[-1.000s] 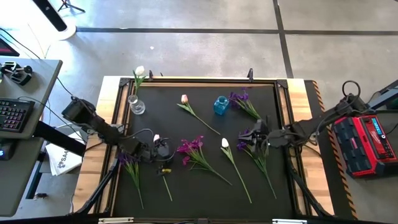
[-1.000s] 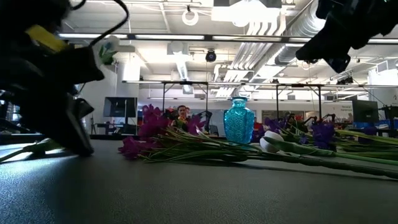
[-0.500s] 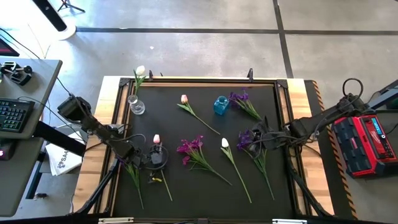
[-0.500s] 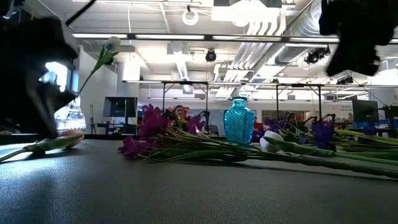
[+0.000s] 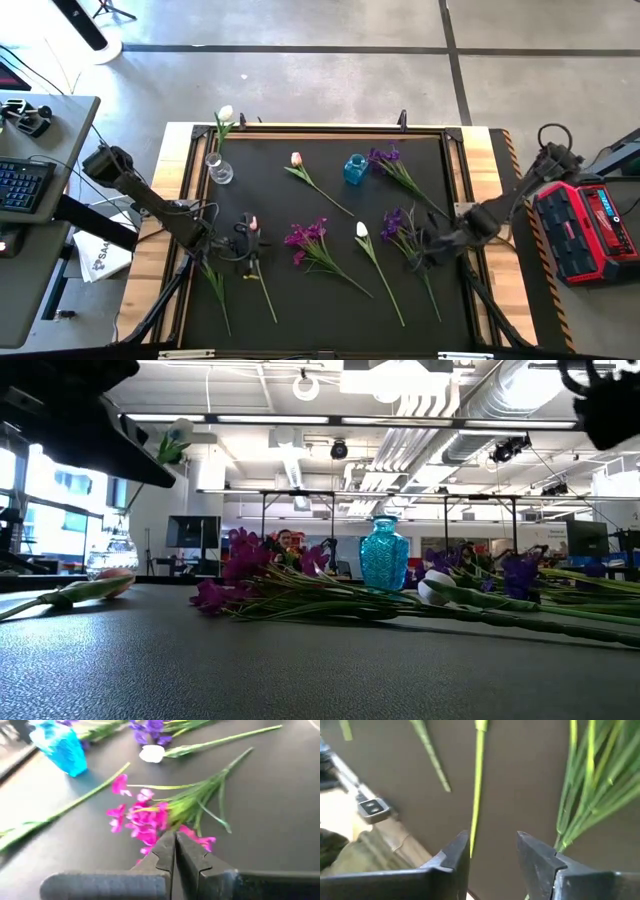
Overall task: Sort flowers into vase by color
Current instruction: Put the bottom right violet flowers into the blue vase
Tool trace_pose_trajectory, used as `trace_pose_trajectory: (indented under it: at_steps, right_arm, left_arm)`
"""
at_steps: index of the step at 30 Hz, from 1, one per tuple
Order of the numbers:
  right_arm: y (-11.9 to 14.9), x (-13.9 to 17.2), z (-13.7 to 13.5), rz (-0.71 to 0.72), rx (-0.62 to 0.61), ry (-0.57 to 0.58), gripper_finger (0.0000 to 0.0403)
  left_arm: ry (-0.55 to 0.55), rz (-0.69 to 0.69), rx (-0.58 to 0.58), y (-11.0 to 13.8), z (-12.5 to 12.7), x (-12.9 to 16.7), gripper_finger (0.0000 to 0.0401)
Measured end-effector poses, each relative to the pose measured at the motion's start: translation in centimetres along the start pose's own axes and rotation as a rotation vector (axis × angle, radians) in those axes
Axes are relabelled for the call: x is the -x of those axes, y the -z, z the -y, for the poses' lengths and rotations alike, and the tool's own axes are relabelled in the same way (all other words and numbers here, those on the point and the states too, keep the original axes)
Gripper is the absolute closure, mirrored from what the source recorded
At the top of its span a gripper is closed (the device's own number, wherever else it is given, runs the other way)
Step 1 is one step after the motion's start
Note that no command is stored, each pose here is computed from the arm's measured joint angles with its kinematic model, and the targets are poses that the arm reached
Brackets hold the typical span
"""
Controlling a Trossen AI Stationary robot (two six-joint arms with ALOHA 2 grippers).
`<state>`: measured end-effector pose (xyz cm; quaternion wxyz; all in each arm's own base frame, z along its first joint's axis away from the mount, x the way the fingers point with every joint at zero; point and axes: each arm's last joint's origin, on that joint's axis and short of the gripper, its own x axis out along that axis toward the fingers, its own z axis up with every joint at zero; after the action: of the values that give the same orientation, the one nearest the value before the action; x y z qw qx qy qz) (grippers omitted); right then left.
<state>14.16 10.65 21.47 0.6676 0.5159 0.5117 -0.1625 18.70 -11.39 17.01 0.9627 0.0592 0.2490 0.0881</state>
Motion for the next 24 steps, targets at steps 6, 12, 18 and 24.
trace_pose_trajectory:
  at_steps: [6,12,18,24]
  right_arm:
    - [2.0,-3.0,0.0,-0.047,-0.067,0.136,0.0307]
    - [2.7,-5.2,0.2,-0.054,-0.082,0.220,0.0336]
    - [2.8,-6.2,0.5,-0.071,-0.095,0.288,0.0355]
    - [3.0,-6.0,0.5,-0.075,-0.069,0.273,0.0364]
  left_arm:
    - [-0.049,0.011,-0.044,-0.1,-0.3,-0.1,0.0398]
    - [-0.087,0.010,-0.031,-0.2,-0.8,-0.5,0.0398]
    - [-0.103,0.007,-0.031,-0.3,-1.0,-0.7,0.0398]
    - [-0.104,0.007,-0.029,-0.3,-1.1,-0.7,0.0398]
